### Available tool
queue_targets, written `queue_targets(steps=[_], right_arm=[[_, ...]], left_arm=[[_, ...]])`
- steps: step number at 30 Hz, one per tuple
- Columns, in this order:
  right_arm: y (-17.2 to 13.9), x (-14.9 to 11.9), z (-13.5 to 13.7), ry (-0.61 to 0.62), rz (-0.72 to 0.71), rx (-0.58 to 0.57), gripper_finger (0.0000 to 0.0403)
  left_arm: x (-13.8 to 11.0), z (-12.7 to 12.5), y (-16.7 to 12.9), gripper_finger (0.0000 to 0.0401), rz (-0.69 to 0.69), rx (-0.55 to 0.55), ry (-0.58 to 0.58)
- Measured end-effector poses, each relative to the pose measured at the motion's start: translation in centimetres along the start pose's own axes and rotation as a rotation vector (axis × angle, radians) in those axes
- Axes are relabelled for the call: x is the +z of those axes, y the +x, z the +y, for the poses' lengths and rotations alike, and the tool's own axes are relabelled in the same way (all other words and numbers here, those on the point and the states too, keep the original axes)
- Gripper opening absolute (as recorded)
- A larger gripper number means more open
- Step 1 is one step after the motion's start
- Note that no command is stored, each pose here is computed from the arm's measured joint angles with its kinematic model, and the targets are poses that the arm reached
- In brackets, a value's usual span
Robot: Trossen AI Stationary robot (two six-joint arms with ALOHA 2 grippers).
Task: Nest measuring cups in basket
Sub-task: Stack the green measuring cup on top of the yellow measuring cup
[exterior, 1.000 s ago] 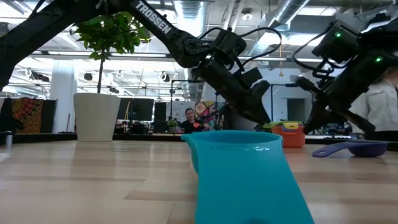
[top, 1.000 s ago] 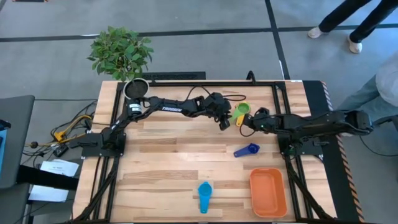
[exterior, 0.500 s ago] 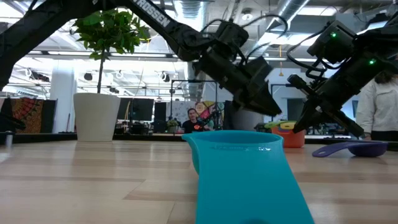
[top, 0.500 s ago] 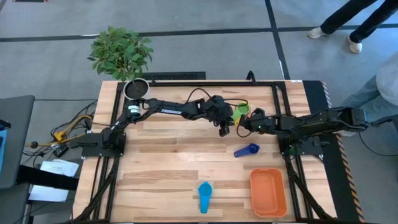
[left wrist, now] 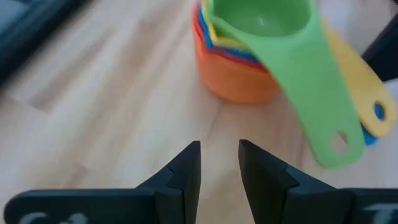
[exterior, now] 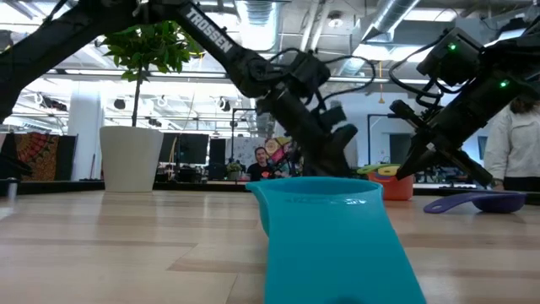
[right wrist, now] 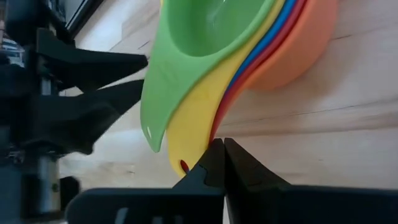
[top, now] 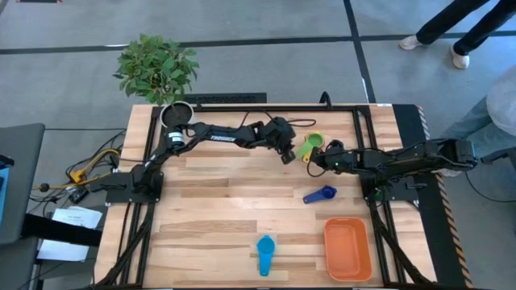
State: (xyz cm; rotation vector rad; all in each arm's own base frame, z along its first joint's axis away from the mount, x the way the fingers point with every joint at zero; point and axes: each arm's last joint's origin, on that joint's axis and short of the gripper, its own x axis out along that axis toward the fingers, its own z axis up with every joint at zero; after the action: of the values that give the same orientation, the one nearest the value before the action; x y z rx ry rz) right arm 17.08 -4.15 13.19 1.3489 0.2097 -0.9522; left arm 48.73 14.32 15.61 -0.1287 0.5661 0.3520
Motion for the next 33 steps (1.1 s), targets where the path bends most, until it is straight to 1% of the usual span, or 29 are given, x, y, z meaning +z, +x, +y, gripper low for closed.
queue_targets(steps=[3,4,7,9,14,19,24,28,33], right_arm=[[0.0,0.0,0.0,0.002,0.000,0.003,0.0008],[0.0,0.0,0.0,0.003,-0.001,0.004,0.0007],[0.0,0.0,0.1,0.003,-0.001,0.005,0.0006],[0.0,0.0,0.1,0.004,-0.001,0.006,0.0008],[0.0,0.0,0.1,0.000,-0.002,0.008,0.0010],[0.0,0.0,0.1,-0.003,-0.002,0.011,0.0006],[0.0,-0.1,0.1,-0.009,-0.001,0.012,0.0013],[-0.4,-0.5,0.3,-0.024,-0.007,0.034,0.0010],[-1.4,-1.1,0.7,-0.041,-0.007,0.091,0.0012]], left_arm=[[0.4,0.0,0.1,0.0096,-0.040,-0.056,-0.027],[0.3,-0.1,0.1,0.0096,-0.033,-0.078,-0.023],[0.0,-0.5,0.3,0.0096,-0.029,-0.114,0.028],[0.2,-1.0,0.3,0.0096,-0.055,-0.125,0.059],[0.4,-1.7,0.2,0.0096,-0.069,-0.219,0.068],[0.3,-2.2,0.1,0.0096,-0.068,-0.226,0.079],[0.7,-2.3,0.0,0.0096,-0.043,-0.227,0.066],[2.0,-2.3,-0.7,0.0096,-0.019,-0.212,0.079],[3.9,-2.2,-2.4,0.0095,0.042,-0.184,0.087]])
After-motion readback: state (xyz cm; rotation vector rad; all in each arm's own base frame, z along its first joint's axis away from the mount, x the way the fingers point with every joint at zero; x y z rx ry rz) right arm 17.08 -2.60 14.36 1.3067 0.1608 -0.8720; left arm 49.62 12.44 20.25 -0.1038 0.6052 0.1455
